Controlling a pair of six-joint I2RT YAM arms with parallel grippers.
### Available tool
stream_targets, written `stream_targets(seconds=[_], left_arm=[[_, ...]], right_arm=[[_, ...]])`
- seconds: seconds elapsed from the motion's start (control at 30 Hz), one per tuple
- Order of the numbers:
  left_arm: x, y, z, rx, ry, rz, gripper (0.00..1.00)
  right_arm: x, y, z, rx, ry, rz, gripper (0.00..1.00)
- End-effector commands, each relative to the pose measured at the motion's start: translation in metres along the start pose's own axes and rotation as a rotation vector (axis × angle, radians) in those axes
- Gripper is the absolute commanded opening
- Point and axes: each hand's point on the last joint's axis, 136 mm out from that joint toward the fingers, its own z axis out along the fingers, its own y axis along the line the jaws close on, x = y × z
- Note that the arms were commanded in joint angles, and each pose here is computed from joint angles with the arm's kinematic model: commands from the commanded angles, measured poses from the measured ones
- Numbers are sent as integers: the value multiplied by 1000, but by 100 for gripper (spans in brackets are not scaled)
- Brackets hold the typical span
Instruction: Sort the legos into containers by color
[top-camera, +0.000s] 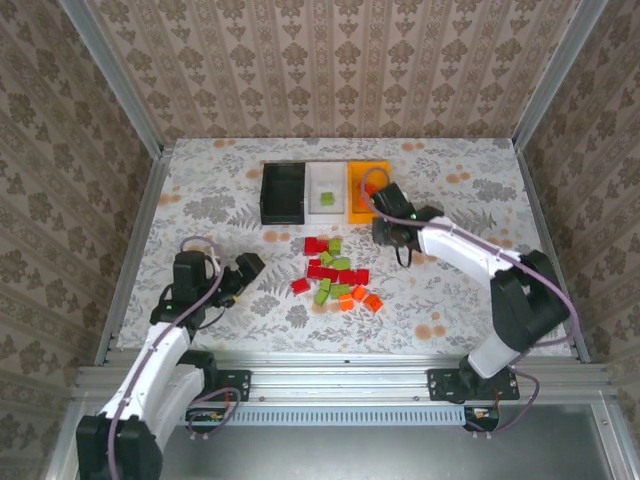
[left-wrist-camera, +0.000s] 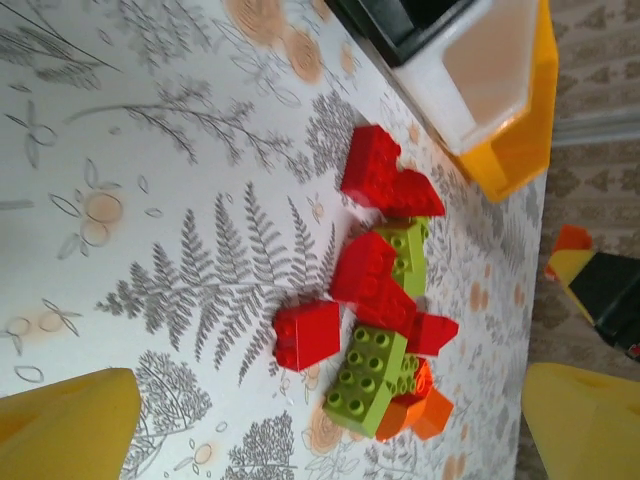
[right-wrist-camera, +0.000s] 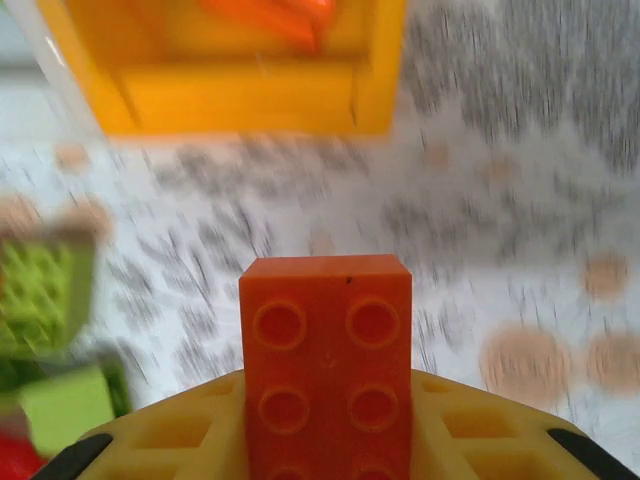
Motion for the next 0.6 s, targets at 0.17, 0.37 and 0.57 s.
stream_targets(seconds=[0.17,0.37,0.57], left_arm=[[2,-14,-3,101,64,15,100],[4,-12,-13,108,3,26,100],[7,-5,-15,71,6,38,100]], right_arm=[[-65,13,56,68,27,-83,35],[-84,20,79,74,67,-79,37],[-84,18,95,96,95,-96,40]])
